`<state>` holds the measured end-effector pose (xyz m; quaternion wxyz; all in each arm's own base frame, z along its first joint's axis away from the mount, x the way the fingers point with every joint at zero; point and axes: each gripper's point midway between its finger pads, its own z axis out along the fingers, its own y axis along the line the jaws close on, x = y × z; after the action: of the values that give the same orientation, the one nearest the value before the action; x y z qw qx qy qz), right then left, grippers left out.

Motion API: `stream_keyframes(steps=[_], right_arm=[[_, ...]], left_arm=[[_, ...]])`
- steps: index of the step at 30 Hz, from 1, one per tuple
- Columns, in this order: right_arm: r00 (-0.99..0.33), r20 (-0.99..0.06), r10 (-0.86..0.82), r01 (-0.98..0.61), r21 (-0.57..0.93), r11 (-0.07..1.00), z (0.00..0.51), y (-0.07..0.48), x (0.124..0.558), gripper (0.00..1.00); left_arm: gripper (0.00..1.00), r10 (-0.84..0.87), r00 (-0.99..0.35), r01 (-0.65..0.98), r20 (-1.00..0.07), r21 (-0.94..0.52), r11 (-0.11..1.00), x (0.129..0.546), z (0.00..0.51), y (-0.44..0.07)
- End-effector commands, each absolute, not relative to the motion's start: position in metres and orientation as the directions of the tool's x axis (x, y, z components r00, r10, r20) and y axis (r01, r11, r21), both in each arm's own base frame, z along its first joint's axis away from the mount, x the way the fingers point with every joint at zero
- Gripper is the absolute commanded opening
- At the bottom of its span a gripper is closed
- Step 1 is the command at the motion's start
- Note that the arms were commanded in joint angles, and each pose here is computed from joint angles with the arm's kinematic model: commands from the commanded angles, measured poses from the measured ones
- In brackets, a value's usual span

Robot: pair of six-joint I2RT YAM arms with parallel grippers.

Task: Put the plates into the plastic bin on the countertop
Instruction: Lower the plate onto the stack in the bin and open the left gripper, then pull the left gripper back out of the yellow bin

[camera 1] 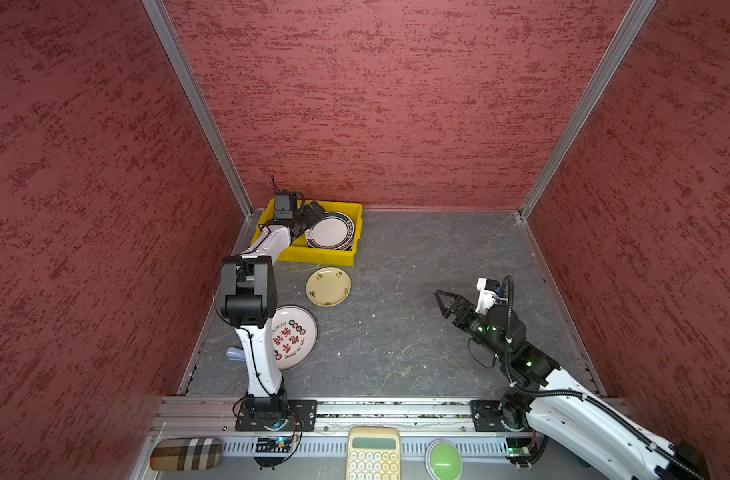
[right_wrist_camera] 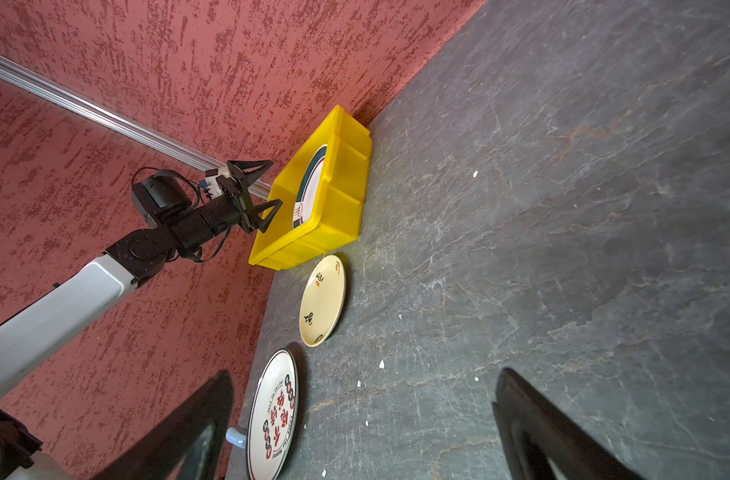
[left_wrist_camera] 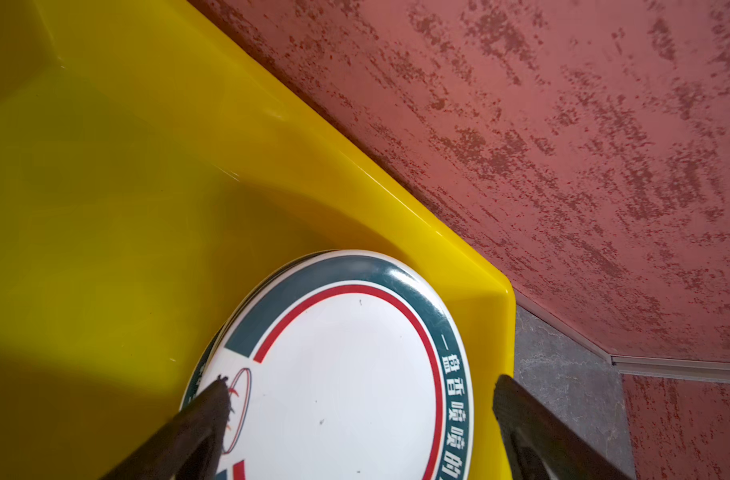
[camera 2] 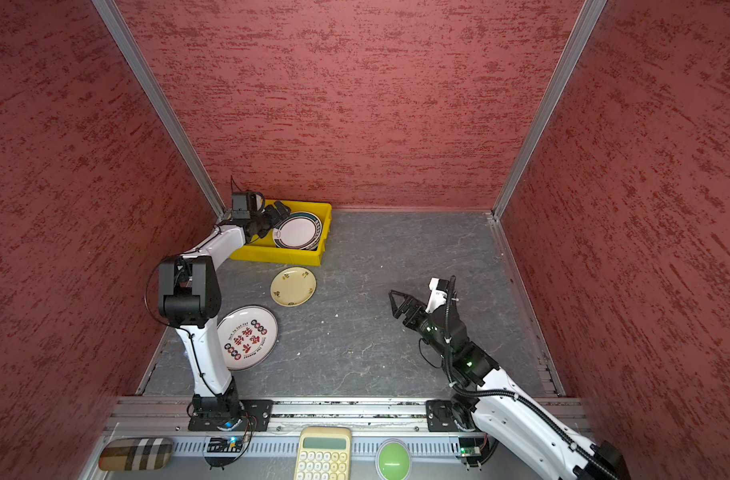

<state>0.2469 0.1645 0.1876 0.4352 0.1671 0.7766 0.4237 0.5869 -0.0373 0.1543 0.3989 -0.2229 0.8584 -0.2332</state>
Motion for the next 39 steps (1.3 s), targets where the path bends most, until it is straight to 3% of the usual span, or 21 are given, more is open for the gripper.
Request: stream_keyframes(steps=[1,15,39], right_arm=[[-0.551,-0.546,0.631,-0.084,0.789,0.609,0.183,0.158,0.247,0.99],[-0.556,-0.528,0.642,-0.042,0.79,0.612,0.17,0.153,0.244,0.99],[-0.596,-0.527,0.605,-0.069,0.784,0.616,0.169,0.171,0.255,0.99]], left_arm=[[0.99,-0.526,-0.594,-0.181,-0.609,-0.536,0.825,0.589,0.154,-0.044],[0.99,-0.503,-0.595,-0.161,-0.627,-0.521,0.838,0.584,0.161,-0.059],[0.99,-0.458,-0.505,-0.08,-0.731,-0.489,0.869,0.545,0.237,-0.065]])
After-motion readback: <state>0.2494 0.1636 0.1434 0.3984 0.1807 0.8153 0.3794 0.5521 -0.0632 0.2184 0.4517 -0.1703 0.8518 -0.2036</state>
